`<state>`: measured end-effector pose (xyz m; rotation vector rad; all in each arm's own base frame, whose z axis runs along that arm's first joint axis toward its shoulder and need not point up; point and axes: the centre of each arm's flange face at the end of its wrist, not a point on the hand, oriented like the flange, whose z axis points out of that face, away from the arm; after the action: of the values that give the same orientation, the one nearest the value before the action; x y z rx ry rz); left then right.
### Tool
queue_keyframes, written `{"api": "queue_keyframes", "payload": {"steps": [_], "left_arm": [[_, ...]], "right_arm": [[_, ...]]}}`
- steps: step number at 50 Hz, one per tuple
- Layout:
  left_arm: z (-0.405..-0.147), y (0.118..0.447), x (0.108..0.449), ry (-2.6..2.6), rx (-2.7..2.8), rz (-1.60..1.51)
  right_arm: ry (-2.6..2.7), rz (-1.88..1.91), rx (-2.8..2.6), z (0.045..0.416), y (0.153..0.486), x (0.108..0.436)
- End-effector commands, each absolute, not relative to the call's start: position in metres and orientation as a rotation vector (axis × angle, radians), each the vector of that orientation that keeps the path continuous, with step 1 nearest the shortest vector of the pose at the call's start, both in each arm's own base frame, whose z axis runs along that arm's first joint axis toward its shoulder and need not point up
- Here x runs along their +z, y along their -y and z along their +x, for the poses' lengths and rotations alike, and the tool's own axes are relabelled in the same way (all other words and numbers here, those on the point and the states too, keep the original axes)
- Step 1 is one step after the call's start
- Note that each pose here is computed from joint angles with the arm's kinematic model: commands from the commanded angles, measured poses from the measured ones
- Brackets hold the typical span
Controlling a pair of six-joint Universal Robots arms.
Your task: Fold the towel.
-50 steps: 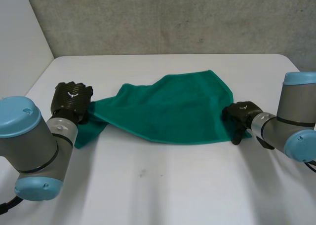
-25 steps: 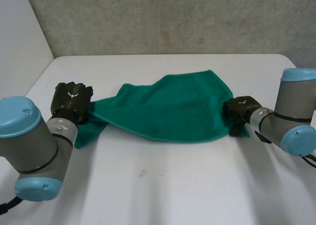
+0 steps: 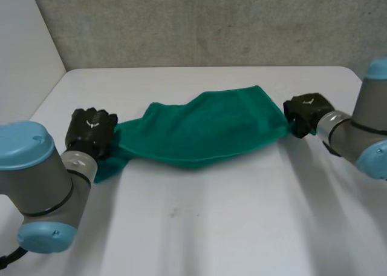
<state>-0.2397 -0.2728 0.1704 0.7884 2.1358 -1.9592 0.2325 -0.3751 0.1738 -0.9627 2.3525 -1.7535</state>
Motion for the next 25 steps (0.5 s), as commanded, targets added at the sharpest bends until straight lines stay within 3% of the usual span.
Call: {"api": "queue_keyframes", "payload": {"steps": [1,11,25], "left_arm": [[-0.235,0.257,0.153,-2.279,-1.767,0.88],[-0.216,0.268,0.149,-2.425,-1.711,0.797],[-0.203,0.299,0.165,-2.621,-1.844,0.548]], "right_arm": [[-2.415,-0.958,-1.751,0.208,0.36,0.201],[-2.589,-0.94,-1.68,0.155,0.365,0.179],[-2.571,-0.906,-1.599,0.14,0.359,0.165]]}}
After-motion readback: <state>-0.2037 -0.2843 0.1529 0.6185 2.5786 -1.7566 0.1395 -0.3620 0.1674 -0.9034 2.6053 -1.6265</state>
